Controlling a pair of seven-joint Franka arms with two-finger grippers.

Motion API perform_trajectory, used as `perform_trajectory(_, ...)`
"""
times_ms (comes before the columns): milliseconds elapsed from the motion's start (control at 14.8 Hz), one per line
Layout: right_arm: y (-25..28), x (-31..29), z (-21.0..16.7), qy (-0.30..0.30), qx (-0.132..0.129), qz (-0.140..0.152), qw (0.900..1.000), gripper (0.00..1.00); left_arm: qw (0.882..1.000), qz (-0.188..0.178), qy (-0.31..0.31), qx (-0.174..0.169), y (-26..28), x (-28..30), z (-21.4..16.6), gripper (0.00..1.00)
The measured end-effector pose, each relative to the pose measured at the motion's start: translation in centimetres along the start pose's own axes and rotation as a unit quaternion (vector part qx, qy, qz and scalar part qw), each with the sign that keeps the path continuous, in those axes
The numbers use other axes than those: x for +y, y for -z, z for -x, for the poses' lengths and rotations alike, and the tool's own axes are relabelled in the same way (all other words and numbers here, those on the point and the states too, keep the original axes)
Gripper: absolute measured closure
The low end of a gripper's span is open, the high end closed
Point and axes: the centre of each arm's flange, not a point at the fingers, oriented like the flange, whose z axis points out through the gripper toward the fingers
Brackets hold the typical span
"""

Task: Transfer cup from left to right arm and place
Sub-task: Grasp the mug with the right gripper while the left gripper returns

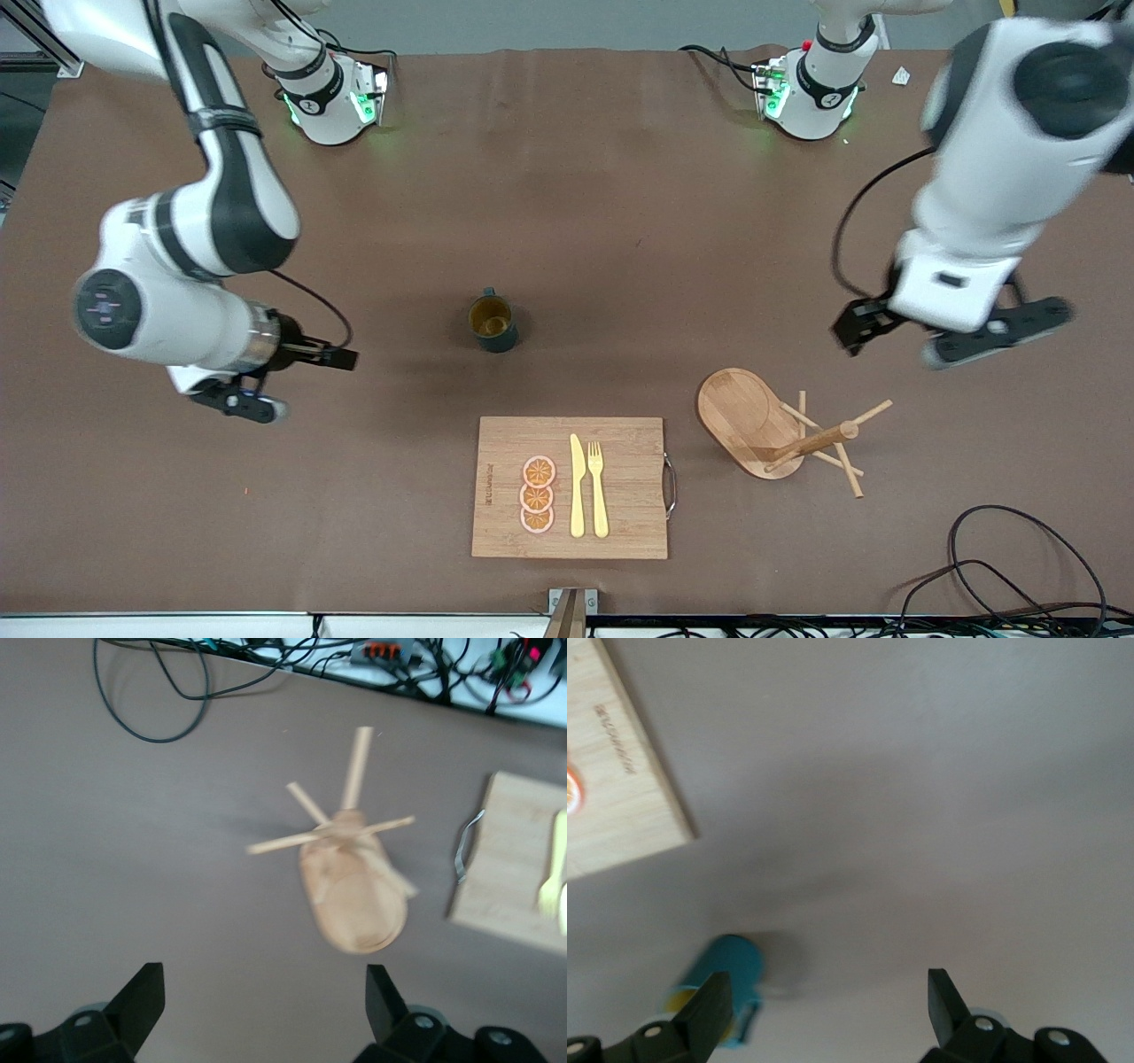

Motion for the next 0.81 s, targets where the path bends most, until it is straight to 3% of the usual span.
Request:
perform_trajectory(407,-6.1,-10.0,5.6,-0.07,0.016,-0.005,0.997,0.0,0.992,0.034,-0.109,-0.059,4.0,-11.0,1.2,0.0)
perform_trajectory(814,-12.9,-14.7,9.2,-0.087,-0.004,-0.001,0.996,0.0,0.99,0.031,-0.122,-0.064,5.1,-11.3,4.4,0.0)
